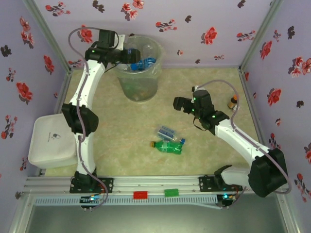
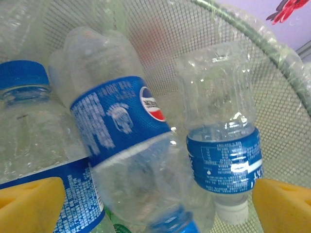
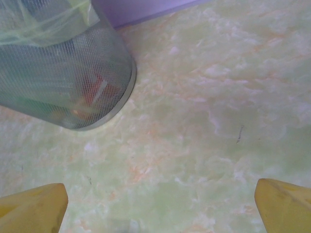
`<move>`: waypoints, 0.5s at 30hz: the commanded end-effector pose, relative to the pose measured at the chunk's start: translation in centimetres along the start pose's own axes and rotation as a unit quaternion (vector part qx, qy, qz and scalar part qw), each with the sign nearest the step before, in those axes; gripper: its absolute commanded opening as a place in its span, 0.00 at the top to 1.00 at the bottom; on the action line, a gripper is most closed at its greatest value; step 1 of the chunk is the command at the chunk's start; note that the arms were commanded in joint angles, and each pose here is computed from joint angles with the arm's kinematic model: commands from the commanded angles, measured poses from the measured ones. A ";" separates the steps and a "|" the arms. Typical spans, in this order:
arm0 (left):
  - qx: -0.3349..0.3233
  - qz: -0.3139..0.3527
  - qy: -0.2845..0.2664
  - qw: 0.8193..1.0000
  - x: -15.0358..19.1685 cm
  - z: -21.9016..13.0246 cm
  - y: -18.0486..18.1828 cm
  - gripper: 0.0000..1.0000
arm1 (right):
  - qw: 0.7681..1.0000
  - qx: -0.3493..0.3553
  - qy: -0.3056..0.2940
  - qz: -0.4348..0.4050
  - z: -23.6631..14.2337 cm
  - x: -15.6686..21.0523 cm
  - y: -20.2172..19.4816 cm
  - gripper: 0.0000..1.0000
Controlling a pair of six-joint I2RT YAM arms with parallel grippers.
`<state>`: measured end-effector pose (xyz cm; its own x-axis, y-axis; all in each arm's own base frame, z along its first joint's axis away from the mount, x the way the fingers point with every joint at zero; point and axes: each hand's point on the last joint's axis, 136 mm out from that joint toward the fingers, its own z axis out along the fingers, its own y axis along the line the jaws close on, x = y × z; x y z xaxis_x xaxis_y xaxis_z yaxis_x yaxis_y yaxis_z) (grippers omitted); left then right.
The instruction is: Put the plastic bottles in the bin
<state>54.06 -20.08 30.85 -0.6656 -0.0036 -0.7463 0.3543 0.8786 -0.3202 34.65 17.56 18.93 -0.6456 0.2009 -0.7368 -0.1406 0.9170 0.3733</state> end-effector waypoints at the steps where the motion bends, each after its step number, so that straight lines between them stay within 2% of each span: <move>1: 0.006 0.002 -0.070 0.998 -2.9 -5.0 -1.6 0.00 | 0.997 -0.029 0.048 -0.043 0.8 2.3 1.3 0.00; 8: 0.037 -0.002 -0.219 0.975 -3.9 -11.8 -3.5 0.00 | 0.982 -0.042 0.137 -0.126 2.4 6.4 3.7 0.00; 12: 0.038 -0.019 -0.271 0.962 -2.1 -14.2 -3.1 0.00 | 0.969 -0.055 0.172 -0.167 2.8 8.2 5.0 0.00; 15: 0.038 -0.050 -0.287 0.956 0.3 -15.0 -2.4 0.00 | 0.959 -0.058 0.192 -0.200 3.0 9.3 5.8 0.00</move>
<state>43.01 -15.99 39.61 -0.3200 -0.2645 -0.9098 0.3904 0.8381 -0.3810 30.89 24.95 12.57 -0.7690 -0.2189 -0.6006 -0.4277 0.8745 0.2289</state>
